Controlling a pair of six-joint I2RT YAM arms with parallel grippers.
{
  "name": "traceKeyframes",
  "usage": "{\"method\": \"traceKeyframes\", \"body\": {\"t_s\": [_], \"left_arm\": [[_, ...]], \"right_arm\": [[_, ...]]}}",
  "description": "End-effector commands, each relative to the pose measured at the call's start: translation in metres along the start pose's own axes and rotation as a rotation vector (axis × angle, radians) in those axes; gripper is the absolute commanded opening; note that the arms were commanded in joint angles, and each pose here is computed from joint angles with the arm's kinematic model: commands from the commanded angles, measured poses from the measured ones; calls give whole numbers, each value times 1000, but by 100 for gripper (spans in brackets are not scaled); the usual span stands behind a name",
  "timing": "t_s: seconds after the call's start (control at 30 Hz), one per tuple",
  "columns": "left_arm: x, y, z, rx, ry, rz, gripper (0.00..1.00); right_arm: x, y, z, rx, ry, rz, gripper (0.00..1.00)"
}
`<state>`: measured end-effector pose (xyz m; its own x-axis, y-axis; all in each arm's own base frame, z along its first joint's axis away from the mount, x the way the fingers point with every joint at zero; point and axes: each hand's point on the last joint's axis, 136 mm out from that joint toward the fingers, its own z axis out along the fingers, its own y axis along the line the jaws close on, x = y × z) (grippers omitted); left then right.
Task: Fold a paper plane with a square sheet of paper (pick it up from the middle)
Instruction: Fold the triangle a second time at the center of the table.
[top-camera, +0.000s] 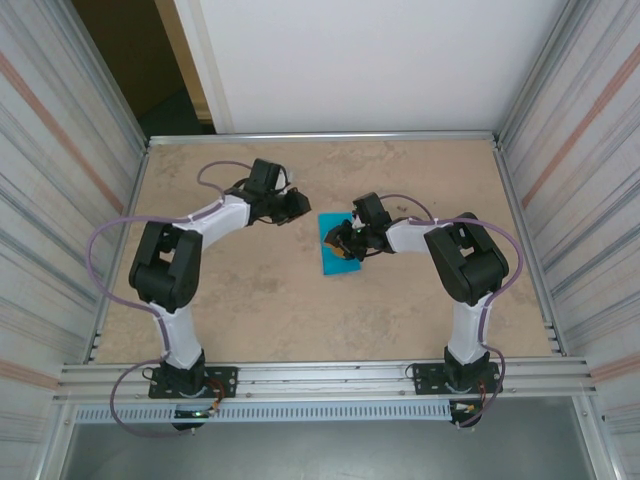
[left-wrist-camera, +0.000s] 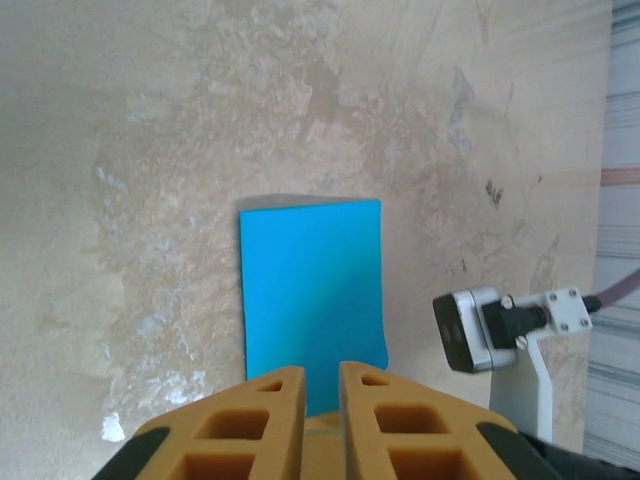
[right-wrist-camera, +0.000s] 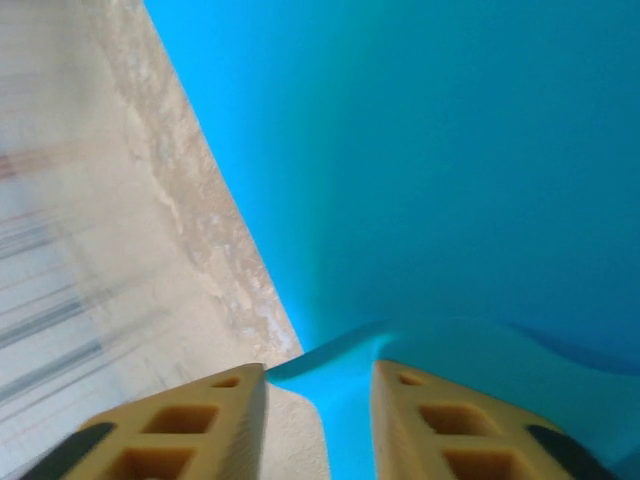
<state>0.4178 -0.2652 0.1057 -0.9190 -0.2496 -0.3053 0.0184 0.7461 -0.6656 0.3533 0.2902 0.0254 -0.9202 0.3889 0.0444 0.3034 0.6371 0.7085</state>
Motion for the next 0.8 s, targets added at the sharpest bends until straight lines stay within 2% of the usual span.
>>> {"method": "traceKeyframes", "body": {"t_s": [0.0,0.23,0.4,0.77], "left_arm": [[26,-9,3,23,51,49,13],[67,-21,17,19,131,126,5],[87,-11,31,-40,186,145,0],[87,1,51,-96,198,138,0]], "right_arm": [[3,-27,1,88,13,37,23],[5,-38,3,121,21,42,8],[6,-42,4,135,23,49,0],[7,-43,5,134,24,53,0]]}}
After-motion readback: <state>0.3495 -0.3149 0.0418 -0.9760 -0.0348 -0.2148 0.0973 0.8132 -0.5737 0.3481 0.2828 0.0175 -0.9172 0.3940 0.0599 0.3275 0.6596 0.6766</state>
